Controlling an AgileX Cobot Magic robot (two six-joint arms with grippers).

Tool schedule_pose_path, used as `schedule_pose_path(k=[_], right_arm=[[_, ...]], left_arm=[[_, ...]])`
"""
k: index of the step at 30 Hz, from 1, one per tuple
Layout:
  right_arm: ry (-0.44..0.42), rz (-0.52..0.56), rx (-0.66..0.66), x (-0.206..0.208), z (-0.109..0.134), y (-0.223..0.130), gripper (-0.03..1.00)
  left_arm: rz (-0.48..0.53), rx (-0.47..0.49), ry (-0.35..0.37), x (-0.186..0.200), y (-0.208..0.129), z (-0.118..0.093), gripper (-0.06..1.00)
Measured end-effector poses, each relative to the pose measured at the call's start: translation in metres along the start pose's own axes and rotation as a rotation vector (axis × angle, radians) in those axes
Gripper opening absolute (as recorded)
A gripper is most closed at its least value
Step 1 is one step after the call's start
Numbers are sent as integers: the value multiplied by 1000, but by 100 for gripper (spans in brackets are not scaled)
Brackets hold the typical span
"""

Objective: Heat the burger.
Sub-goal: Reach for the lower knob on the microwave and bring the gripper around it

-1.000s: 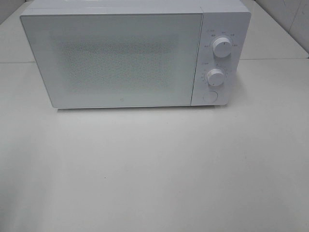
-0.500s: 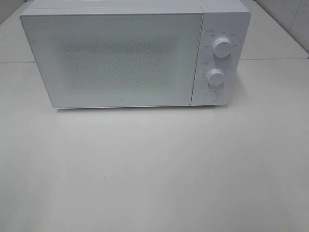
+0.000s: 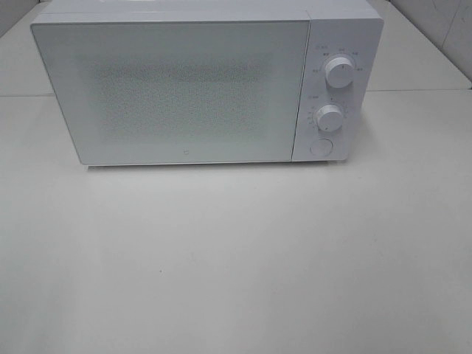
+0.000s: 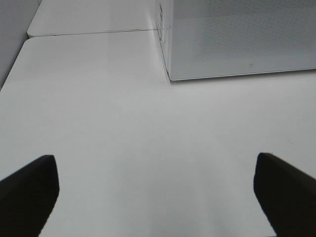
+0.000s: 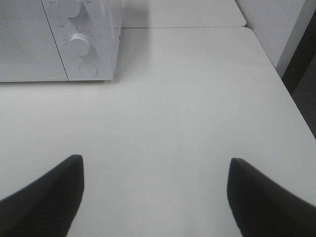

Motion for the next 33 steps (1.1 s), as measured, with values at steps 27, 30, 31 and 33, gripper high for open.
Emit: schedule_pose_path(k=[27, 30, 31, 33], right_arm=[[0, 0, 0, 0, 0, 0, 76], [0, 0, 0, 0, 0, 0, 76], [0, 0, 0, 0, 0, 0, 76], [0, 0, 0, 0, 0, 0, 76]], left_arm=[[-1, 0, 0, 0, 0, 0, 100], [-1, 0, 0, 0, 0, 0, 100], [-1, 0, 0, 0, 0, 0, 100], [-1, 0, 0, 0, 0, 0, 100]])
Point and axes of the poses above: a point on each arm's last joint axis where the gripper is mounted, x pointing back along that axis away from the gripper, z along the wrist's bending axis when the last joint is at zero, y = z × x, the point moved 5 cm from there along -x, pointing out along that axis toward the gripper, and after that the axes turned 13 degrees about -x, right-handed, at the moved point
